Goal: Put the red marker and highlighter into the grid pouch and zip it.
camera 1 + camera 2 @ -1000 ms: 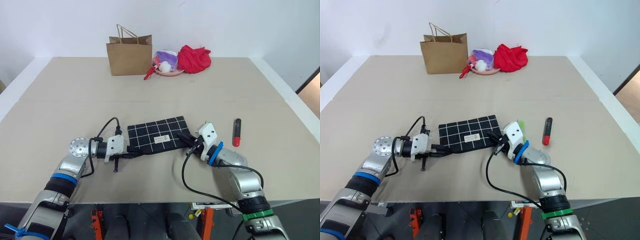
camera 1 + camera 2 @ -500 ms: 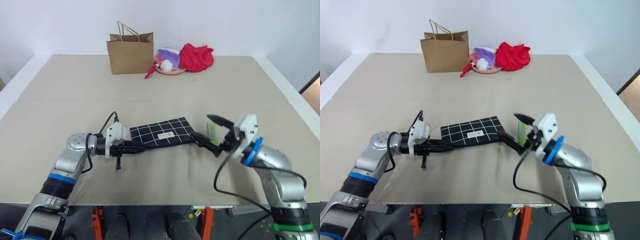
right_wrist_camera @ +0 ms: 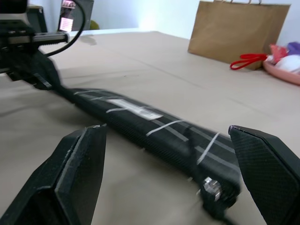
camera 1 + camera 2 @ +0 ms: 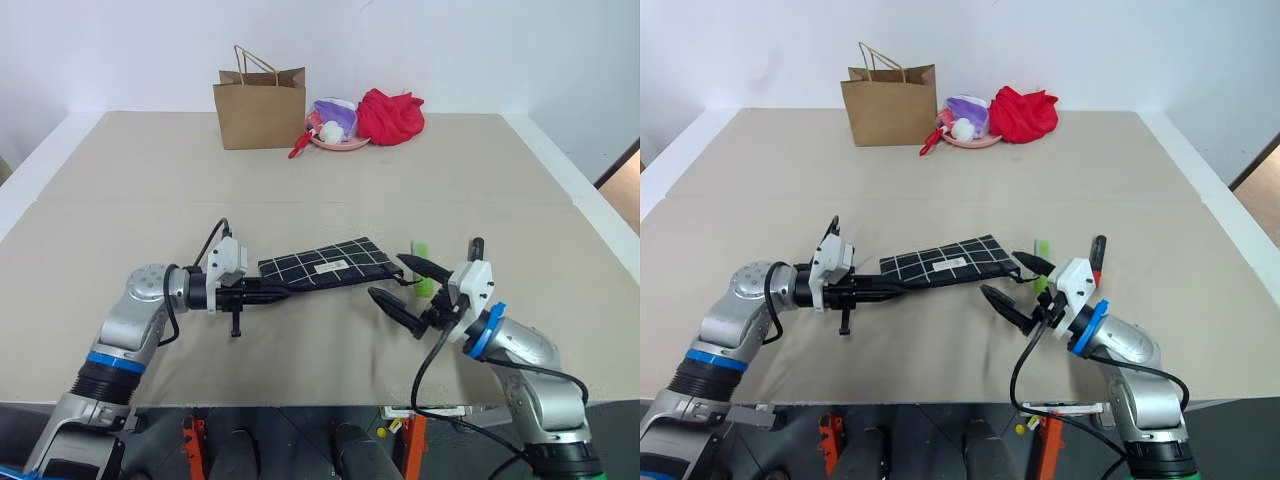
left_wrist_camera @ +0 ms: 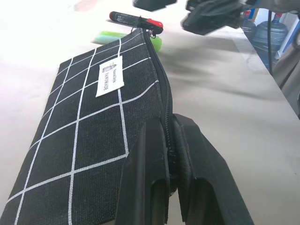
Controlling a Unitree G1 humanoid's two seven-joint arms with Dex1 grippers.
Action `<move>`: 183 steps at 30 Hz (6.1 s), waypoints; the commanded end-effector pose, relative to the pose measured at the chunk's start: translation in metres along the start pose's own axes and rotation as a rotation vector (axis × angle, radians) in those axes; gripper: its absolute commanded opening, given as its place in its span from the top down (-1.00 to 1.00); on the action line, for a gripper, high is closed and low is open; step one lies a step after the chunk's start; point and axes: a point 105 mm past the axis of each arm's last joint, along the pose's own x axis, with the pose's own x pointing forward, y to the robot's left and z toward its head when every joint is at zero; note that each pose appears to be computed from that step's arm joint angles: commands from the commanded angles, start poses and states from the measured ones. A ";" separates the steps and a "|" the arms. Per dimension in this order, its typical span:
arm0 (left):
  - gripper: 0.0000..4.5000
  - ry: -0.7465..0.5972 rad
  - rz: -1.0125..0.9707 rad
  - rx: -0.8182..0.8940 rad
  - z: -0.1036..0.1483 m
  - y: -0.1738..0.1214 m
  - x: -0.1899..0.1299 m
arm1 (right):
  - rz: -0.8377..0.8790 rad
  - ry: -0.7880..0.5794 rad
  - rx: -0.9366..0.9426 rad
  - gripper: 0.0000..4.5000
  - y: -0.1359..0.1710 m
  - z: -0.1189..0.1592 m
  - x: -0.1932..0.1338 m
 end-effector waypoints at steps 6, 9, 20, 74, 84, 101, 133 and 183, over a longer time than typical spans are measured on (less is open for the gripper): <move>1.00 -0.033 -0.005 0.036 0.013 -0.005 0.001 | 0.020 0.003 -0.056 0.00 -0.005 -0.004 0.012; 1.00 -0.036 -0.004 0.036 0.013 -0.006 0.002 | 0.019 0.010 -0.069 0.54 -0.006 -0.006 0.012; 1.00 -0.027 0.004 0.049 0.012 -0.005 0.002 | 0.060 -0.017 -0.085 0.98 -0.005 0.010 0.016; 1.00 -0.043 0.059 0.199 0.019 0.007 0.013 | -0.397 0.026 0.197 -0.95 -0.072 0.042 -0.007; 1.00 -0.042 0.035 0.192 0.025 0.013 0.007 | -0.571 0.161 0.200 -0.95 -0.050 -0.014 -0.018; 1.00 -0.029 0.042 0.188 0.024 0.010 -0.003 | -0.675 0.165 0.264 -0.95 -0.048 -0.029 -0.024; 1.00 -0.041 0.027 0.133 0.022 0.002 0.002 | -0.617 0.224 0.172 0.51 -0.056 -0.027 -0.034; 1.00 -0.091 -0.041 0.100 0.029 -0.014 0.016 | 0.321 0.359 0.079 0.51 -0.003 0.020 -0.037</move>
